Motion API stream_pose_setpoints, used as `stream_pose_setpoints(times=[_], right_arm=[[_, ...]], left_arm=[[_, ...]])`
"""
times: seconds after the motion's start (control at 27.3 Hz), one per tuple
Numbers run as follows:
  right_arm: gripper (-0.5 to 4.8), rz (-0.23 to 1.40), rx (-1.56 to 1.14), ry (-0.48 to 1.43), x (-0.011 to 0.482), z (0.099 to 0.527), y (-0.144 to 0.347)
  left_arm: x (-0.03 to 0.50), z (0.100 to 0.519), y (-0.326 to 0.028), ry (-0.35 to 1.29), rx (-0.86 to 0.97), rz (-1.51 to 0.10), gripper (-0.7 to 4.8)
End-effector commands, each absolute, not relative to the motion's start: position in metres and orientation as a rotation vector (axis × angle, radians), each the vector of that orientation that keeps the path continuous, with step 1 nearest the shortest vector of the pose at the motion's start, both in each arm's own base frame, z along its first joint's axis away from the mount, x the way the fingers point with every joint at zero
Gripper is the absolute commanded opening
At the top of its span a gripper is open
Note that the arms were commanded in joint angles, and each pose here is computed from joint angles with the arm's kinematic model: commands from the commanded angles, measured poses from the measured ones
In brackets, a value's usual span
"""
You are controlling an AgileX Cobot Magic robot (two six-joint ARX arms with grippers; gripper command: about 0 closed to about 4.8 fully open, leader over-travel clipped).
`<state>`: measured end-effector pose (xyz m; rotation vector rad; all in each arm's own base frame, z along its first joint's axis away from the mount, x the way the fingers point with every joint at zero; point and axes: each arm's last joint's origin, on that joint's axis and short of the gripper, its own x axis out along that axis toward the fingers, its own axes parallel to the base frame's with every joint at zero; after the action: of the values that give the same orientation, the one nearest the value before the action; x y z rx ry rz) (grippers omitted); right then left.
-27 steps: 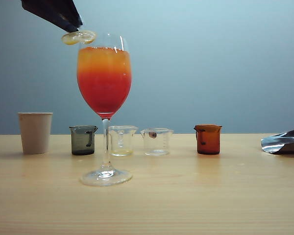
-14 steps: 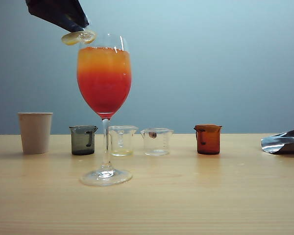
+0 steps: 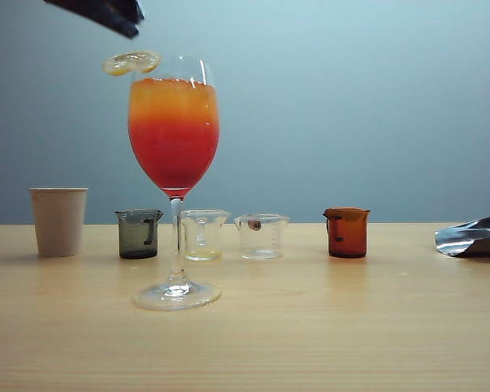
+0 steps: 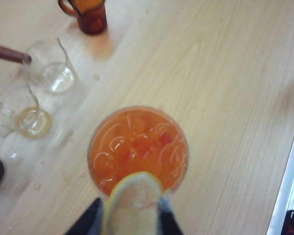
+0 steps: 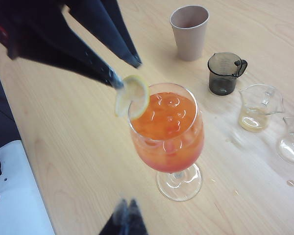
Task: Pick up the lemon slice from the paper cup on the left and carefully insert it into the rim of the goblet.
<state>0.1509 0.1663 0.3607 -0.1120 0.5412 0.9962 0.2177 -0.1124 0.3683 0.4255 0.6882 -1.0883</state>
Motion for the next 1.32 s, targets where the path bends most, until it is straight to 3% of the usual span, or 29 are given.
stream_pose_setpoints(times=[0.04, 0.07, 0.51, 0.84, 1.32], right_arm=[[-0.09, 1.0, -0.108, 0.52, 0.15, 0.364, 0.165], [-0.09, 0.997, -0.108, 0.517, 0.149, 0.365, 0.164], [-0.09, 0.911, -0.138, 0.447, 0.13, 0.375, 0.14], [-0.09, 0.889, -0.094, 0.337, 0.104, 0.357, 0.111], [-0.09, 0.777, -0.02, 0.202, 0.077, 0.296, 0.079]], left_arm=[[0.206, 0.388, -0.108, 0.619, 0.405, -1.07, 0.3], [0.204, 0.391, -0.107, 0.614, 0.389, -1.062, -0.11], [0.169, 0.418, -0.088, 0.564, 0.249, -0.867, -0.06], [0.124, 0.427, -0.065, 0.341, 0.131, -0.747, -0.06], [0.069, 0.355, -0.035, 0.114, -0.052, -0.543, -0.06]])
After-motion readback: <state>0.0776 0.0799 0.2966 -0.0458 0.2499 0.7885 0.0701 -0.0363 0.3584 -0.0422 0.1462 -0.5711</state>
